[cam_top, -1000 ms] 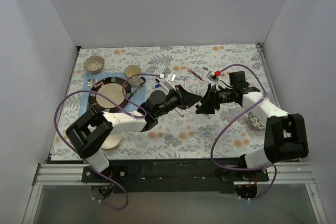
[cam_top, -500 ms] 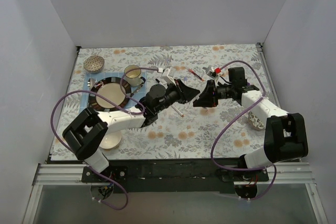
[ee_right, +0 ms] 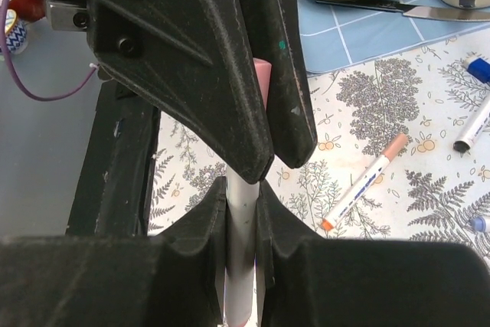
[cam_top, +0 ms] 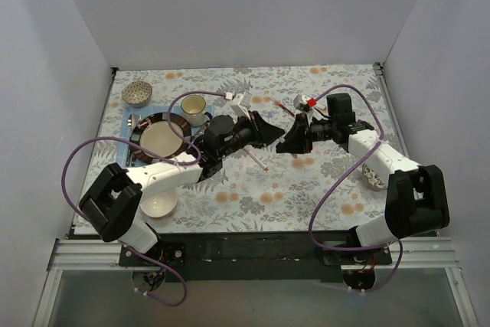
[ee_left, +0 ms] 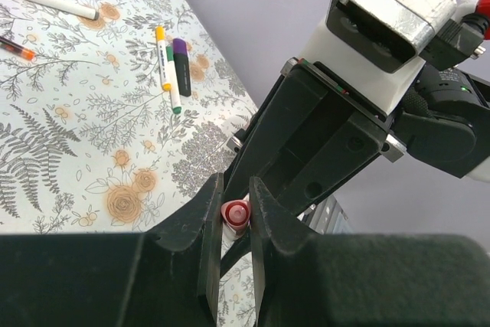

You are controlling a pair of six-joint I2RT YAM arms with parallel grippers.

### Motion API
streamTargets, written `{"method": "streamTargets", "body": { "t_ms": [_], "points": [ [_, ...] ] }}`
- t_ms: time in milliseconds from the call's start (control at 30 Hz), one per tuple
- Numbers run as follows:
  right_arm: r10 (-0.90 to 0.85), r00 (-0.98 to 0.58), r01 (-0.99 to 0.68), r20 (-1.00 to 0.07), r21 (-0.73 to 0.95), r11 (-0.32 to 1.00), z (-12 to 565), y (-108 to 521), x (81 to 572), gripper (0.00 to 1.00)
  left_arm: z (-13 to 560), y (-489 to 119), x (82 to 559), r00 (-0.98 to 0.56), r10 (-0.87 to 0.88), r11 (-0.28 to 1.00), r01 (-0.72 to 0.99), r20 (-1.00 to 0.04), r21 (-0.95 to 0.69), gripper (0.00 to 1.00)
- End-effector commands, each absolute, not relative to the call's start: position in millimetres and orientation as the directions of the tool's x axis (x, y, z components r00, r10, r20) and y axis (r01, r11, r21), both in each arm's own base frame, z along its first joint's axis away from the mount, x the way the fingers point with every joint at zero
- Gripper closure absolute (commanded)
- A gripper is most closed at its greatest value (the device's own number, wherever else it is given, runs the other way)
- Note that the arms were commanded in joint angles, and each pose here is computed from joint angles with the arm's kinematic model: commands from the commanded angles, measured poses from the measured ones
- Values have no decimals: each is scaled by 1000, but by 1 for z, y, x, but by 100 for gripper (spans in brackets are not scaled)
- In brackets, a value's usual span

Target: Open the pen caps

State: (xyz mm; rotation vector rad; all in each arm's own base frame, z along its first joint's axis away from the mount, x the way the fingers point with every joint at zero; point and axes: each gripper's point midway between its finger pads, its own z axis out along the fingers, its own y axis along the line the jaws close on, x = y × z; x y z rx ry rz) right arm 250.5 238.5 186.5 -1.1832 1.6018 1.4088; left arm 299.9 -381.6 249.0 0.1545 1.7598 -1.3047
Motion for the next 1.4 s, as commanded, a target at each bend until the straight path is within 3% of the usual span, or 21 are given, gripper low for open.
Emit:
{"method": "streamTargets", "body": {
  "t_ms": [0, 233, 367, 467, 533, 667, 733, 867, 1000, 1133, 1367],
  "points": [
    [-240, -525, -837, -816, 547, -29, 159, 231, 208, 99, 415, -242, 378, 31, -824, 501, 506, -566, -702, 100],
    [-251, -535, -826, -807, 562, -48, 157, 235, 203, 99, 447, -202, 382, 218, -818, 569, 442, -532, -693, 100],
    [-279, -511, -841, -813, 539, -29, 153, 236, 205, 99, 462, -196, 379, 239, -803, 590, 448, -546, -672, 100],
    [-338, -471, -879, -815, 464, 108, 144, 227, 225, 99, 450, -206, 366, 124, -789, 583, 462, -602, -669, 100],
    [-338, -427, -902, -839, 370, 220, 149, 215, 246, 99, 403, -219, 361, -65, -753, 587, 384, -655, -713, 100],
    [-391, -349, -881, -852, 156, 447, 152, 183, 278, 99, 307, -254, 301, -482, -557, 564, 378, -677, -734, 100],
    [-423, -325, -867, -846, 88, 490, 151, 173, 284, 99, 247, -255, 277, -642, -434, 615, 301, -632, -729, 100],
    [-496, -353, -841, -794, 38, 539, 136, 156, 290, 97, 148, -246, 225, -872, -236, 730, 132, -428, -671, 100],
    [-559, -382, -841, -736, 26, 541, 116, 143, 281, 92, 108, -249, 197, -911, -147, 831, 98, -386, -548, 100],
    [-593, -396, -826, -701, -11, 564, 101, 130, 272, 90, 69, -236, 198, -916, -109, 932, 41, -385, -361, 100],
    [-632, -446, -823, -634, 13, 568, 77, 115, 253, 87, 29, -205, 189, -939, -12, 1000, -2, -345, -27, 95]
  ]
}}
